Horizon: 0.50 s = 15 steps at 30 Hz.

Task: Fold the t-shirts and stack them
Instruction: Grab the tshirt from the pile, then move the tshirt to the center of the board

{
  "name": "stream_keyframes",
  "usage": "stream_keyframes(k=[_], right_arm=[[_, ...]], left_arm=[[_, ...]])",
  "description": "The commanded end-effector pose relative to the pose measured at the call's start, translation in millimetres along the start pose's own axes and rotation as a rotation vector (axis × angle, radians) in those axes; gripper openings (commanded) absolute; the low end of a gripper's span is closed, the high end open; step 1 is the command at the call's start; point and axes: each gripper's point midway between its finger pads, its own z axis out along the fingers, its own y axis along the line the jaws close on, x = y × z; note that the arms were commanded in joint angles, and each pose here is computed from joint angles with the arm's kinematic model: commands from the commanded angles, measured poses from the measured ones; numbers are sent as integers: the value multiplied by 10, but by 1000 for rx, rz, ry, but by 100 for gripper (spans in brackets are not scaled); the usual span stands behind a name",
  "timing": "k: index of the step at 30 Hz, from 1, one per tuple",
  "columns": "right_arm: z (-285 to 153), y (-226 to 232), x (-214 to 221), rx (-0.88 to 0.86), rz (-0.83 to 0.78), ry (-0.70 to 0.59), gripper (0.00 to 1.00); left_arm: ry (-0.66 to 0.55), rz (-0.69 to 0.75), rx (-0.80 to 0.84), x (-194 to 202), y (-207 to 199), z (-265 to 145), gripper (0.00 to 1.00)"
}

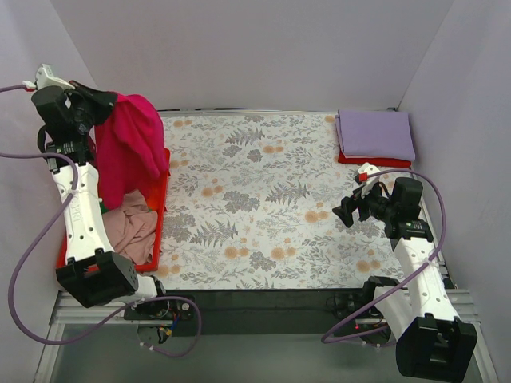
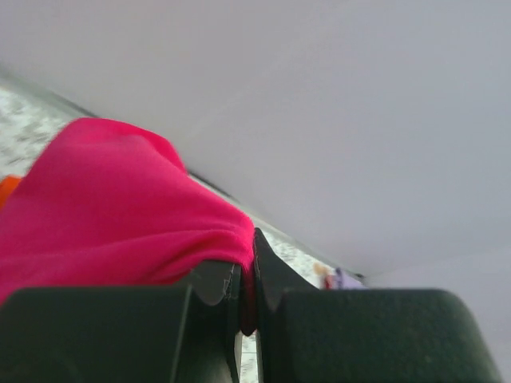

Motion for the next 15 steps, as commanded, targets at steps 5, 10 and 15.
stream_keyframes(k=[5, 10, 15], right_arm=[[21, -54, -52, 15, -23, -25, 98], [23, -55, -43, 13, -21, -22, 98], [20, -71, -45, 23, -27, -21, 98]], left_arm=[[46, -53, 446, -121, -1526, -381, 0], [174, -34, 669, 298, -2468, -568, 0], [324, -37, 831, 886, -3095, -860, 0]])
